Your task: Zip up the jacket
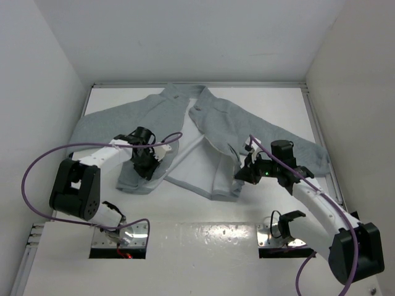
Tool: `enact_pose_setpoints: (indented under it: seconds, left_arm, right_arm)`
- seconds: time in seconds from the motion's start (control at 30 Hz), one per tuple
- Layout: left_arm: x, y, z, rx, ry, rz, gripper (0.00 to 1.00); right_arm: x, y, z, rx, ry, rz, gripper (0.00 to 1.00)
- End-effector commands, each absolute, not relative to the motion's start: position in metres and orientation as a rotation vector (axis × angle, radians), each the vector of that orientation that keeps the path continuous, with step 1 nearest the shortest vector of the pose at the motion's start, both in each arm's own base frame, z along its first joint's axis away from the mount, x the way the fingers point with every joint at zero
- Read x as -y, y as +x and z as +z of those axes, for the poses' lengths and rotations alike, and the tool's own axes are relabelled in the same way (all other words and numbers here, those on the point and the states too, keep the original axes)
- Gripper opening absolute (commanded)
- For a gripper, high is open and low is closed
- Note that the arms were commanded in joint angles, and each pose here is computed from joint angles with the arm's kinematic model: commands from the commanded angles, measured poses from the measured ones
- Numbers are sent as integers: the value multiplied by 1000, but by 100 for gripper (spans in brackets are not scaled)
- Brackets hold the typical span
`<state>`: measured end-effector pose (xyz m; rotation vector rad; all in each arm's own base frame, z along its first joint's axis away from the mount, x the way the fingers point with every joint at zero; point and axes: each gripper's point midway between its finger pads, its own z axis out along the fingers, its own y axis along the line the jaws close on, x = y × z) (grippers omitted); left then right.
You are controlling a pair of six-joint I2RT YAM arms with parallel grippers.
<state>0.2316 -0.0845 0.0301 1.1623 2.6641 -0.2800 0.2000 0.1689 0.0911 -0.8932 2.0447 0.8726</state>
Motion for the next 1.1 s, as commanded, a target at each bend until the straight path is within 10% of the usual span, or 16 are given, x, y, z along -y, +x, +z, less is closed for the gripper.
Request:
enact_pose_setpoints:
  seconds: [0.0, 0.2, 0.53, 1.07]
  left_arm:
    - [111, 235, 58, -2448, 1205, -496, 0]
    - [158, 255, 142, -1803, 1148, -613, 0]
    - [219, 242, 208, -1735, 702, -1305, 0]
    - [255, 199, 274, -1359, 634, -1450, 0]
  right_arm:
    - [-179, 209, 108, -1952, -924, 888, 0]
    - [-199, 210, 135, -1835, -1002, 994, 0]
    - [-234, 205, 178, -1693, -878, 1333, 0]
    - [-270, 181, 210, -1561, -993, 1564, 0]
